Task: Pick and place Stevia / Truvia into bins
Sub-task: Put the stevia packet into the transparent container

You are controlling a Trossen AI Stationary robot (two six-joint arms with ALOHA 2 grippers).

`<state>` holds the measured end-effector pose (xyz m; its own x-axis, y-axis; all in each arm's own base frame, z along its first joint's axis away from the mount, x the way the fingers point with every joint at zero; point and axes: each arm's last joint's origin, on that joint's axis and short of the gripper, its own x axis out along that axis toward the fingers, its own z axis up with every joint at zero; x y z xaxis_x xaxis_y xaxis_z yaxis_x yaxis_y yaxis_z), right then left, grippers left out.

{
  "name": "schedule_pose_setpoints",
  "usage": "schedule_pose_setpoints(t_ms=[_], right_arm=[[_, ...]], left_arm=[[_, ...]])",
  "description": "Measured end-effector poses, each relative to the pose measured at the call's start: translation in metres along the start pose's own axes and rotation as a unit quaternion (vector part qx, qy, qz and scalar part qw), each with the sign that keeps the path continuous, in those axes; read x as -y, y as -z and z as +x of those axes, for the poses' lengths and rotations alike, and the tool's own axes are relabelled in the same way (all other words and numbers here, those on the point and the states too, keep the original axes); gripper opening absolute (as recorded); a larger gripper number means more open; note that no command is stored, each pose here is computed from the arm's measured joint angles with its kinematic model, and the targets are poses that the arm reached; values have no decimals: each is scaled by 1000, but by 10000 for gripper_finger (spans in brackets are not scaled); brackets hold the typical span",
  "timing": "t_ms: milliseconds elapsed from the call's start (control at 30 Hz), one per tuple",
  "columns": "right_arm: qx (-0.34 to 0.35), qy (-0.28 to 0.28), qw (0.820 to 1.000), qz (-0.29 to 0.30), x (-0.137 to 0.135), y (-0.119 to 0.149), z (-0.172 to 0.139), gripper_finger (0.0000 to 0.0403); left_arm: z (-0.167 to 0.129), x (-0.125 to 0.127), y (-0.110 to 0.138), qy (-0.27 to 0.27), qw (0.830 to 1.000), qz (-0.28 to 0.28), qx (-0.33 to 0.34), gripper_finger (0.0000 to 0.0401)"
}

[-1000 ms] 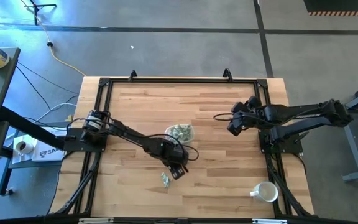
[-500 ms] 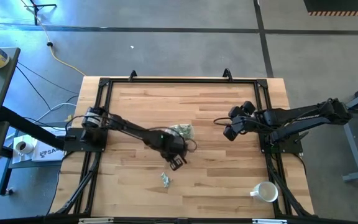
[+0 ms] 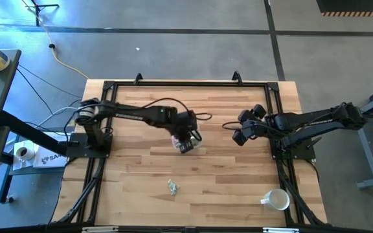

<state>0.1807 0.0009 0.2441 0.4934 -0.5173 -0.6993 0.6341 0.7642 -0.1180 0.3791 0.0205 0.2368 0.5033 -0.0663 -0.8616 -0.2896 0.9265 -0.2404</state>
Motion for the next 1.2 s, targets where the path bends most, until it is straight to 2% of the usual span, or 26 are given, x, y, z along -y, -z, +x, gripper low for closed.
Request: schedule_pose_setpoints(t_ms=[167,333,467,533,633,733,833,900,1033,1200], right_arm=[[-6,6,1000,5,3,-1,2,314],[-12,7,1000,16,6,-2,4,314],[-19,2,1000,20,7,-2,5,314],[-19,0,1000,12,7,-2,5,314],[-14,-6,1000,-1,6,-4,5,314],[-9,-19,999,-24,4,-5,5,314],[-10,-36,998,-43,3,-6,5,314],[-9,-41,998,-47,3,-6,5,314],[-13,-53,997,-46,2,-6,5,314],[-16,-56,997,-47,2,-6,5,314]], left_arm=[[15,-21,-1,-4,999,31,-32,26],[20,-25,9,-34,995,49,-83,106],[6,-20,14,-38,995,24,-94,173],[-6,-12,18,-37,994,30,-98,199],[-28,11,29,-13,990,97,-101,219],[-36,34,55,24,971,200,-130,216],[-28,56,82,70,938,305,-148,200],[-20,71,94,88,923,350,-131,188],[3,94,105,118,918,372,-68,172],[32,102,118,114,922,360,-80,159]])
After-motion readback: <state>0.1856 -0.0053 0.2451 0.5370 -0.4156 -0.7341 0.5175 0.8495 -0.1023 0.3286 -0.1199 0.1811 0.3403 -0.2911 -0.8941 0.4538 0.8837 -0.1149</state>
